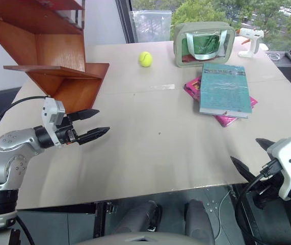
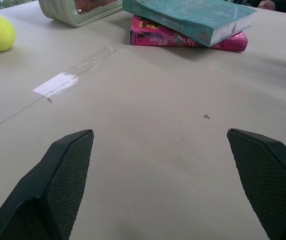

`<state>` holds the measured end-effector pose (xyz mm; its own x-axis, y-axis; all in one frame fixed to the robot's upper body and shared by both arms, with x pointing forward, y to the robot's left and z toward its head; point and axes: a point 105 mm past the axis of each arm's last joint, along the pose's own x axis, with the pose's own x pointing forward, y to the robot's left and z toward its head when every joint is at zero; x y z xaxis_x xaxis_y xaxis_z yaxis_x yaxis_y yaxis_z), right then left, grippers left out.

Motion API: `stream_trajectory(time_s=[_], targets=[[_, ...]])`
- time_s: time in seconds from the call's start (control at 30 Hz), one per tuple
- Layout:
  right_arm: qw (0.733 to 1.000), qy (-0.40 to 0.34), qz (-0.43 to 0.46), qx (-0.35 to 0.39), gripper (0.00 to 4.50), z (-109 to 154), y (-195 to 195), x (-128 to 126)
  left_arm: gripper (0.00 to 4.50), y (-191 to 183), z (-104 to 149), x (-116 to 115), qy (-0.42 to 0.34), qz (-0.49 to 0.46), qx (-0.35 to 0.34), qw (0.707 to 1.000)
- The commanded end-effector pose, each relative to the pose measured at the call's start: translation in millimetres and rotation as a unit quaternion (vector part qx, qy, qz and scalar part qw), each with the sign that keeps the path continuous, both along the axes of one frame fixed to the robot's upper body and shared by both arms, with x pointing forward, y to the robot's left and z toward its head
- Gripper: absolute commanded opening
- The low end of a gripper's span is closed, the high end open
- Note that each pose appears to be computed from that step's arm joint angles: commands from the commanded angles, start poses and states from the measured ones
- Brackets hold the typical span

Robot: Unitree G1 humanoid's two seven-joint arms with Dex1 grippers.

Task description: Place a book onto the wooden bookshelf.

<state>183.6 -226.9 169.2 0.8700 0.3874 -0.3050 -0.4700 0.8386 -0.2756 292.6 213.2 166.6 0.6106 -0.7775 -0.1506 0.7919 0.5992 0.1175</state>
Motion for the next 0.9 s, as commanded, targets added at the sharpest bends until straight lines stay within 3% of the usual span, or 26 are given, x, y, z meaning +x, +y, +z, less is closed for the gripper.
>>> stream_trajectory(time_s=[0.03,0.23,0.37,0.53,0.6,0.73,0.8,0.9], targets=[[1.0,-0.009,0.002,-0.019,4.47,4,-4,-1,4.5,2,13,-1,-0.019,-0.015,0.003,1.0],[1.0,-0.004,-0.008,-0.008,4.47,2,-2,10,4.5,-14,20,2,-0.026,-0.045,-0.015,0.999],[0.999,-0.014,-0.027,0.042,2.73,12,-6,30,4.5,-25,24,1,-0.031,-0.064,-0.027,0.997],[0.994,-0.042,-0.087,0.056,0.06,38,-27,71,4.5,-43,31,-1,-0.038,-0.096,-0.036,0.994],[0.988,-0.066,-0.129,0.048,0.02,54,-43,91,4.5,-51,33,-1,-0.04,-0.107,-0.041,0.993],[0.974,-0.038,-0.214,0.057,0.02,62,-72,124,4.5,-67,33,-2,-0.048,-0.131,-0.04,0.989],[0.962,0.027,-0.247,0.112,0.02,59,-87,149,4.5,-76,36,-2,-0.056,-0.142,-0.046,0.987],[0.93,0.066,-0.311,0.184,0.02,57,-109,188,4.5,-90,40,-5,-0.064,-0.158,-0.057,0.984]])
